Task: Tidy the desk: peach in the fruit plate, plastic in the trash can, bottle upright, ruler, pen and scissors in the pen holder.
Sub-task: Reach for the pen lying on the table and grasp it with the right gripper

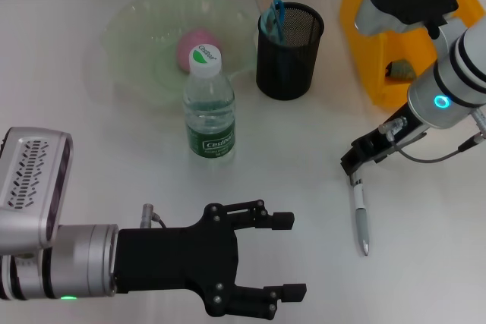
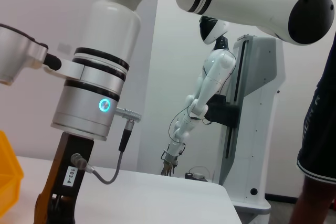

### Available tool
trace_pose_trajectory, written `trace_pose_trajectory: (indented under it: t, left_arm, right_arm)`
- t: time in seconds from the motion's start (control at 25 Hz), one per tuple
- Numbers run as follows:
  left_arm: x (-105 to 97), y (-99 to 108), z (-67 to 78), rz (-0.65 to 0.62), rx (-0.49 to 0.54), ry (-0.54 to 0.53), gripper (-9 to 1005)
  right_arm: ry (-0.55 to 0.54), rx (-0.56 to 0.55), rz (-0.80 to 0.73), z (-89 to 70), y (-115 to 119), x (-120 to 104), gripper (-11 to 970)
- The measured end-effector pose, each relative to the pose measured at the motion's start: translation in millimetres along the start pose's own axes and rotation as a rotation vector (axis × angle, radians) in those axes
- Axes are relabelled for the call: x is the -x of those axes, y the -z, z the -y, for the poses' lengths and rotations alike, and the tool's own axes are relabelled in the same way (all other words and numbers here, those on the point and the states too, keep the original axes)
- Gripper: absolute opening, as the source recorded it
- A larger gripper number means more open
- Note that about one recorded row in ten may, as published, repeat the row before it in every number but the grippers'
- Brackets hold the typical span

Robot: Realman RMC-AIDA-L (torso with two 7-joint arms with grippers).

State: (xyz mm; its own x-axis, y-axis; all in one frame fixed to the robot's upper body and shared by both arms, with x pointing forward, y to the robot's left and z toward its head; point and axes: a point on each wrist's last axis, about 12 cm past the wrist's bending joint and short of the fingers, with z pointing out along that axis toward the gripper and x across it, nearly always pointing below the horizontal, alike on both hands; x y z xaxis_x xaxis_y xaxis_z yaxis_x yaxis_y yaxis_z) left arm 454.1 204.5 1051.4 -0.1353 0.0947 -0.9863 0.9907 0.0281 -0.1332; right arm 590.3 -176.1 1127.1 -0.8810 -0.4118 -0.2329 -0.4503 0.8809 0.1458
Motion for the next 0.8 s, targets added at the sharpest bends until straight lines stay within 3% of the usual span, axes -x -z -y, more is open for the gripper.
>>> trace_pose_trajectory:
  t: [0.8]
  left_arm:
    - [0.9, -0.2, -0.4, 0.001, -0.001, -0.002, 813]
  right_arm:
    - [-0.010, 0.020, 0.002, -1.3, -4.0, 2.8, 396]
